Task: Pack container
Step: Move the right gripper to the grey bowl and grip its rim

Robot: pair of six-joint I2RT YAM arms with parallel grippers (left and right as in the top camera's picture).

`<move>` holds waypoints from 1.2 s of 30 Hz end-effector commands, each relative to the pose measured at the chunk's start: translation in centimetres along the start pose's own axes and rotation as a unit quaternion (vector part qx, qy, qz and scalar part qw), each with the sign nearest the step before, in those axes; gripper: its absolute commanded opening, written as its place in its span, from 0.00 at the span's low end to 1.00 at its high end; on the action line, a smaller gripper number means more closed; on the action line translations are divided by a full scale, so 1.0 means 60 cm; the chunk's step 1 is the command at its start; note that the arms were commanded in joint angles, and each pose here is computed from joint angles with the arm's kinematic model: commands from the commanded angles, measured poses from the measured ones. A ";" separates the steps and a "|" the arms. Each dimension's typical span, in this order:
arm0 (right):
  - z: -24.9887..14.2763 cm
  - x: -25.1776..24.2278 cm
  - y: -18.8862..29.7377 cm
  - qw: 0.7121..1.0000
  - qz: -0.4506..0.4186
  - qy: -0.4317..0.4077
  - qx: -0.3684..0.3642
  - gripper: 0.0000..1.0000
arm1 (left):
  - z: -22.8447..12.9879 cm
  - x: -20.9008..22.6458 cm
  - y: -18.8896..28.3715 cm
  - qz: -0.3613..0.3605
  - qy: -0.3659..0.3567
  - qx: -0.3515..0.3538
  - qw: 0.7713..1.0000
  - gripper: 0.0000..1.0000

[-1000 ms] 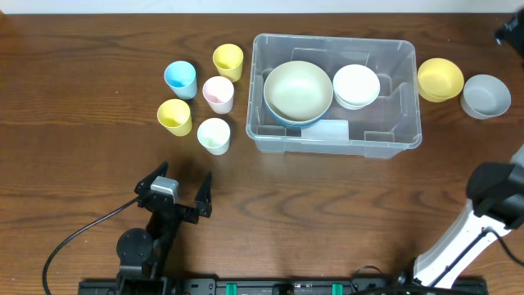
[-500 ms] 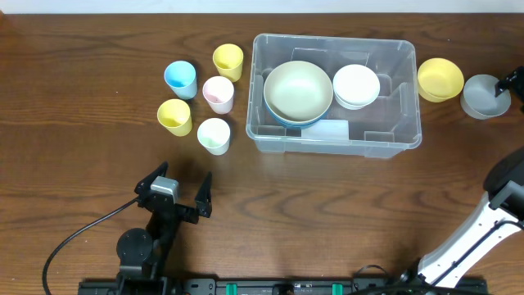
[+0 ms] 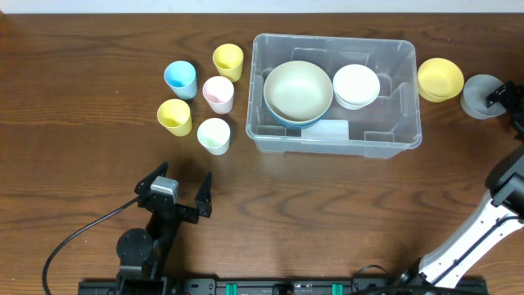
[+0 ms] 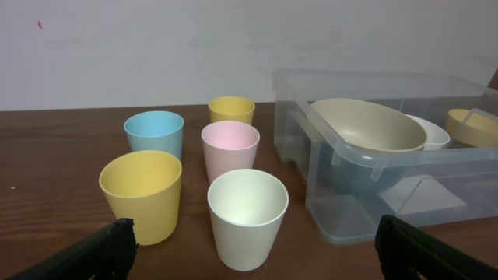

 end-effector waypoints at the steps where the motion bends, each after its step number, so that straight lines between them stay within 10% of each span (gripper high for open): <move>1: -0.004 -0.006 -0.015 1.000 -0.007 0.005 0.004 0.99 | -0.022 0.003 -0.001 -0.001 -0.001 0.023 1.000 0.98; 12: -0.016 -0.009 -0.030 1.000 -0.010 0.003 0.016 0.87 | -0.022 0.003 -0.001 -0.001 -0.001 0.023 1.000 0.98; 27: -0.037 -0.045 -0.027 0.997 -0.058 -0.026 0.052 0.10 | -0.022 0.003 -0.001 -0.001 -0.001 0.023 1.000 0.98; 36: -0.047 -0.095 -0.022 0.993 -0.067 -0.056 0.083 0.01 | -0.021 0.003 -0.001 -0.001 -0.001 0.023 1.000 0.98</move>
Point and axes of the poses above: each gripper's point midway between its finger pads, its own y axis back along the fingers, its own x axis along the line the jaws close on, z = x × y, the point moved 6 cm from there along y, back along the fingers, and after that the axes turned 7 degrees about y, right-handed, at the moved point
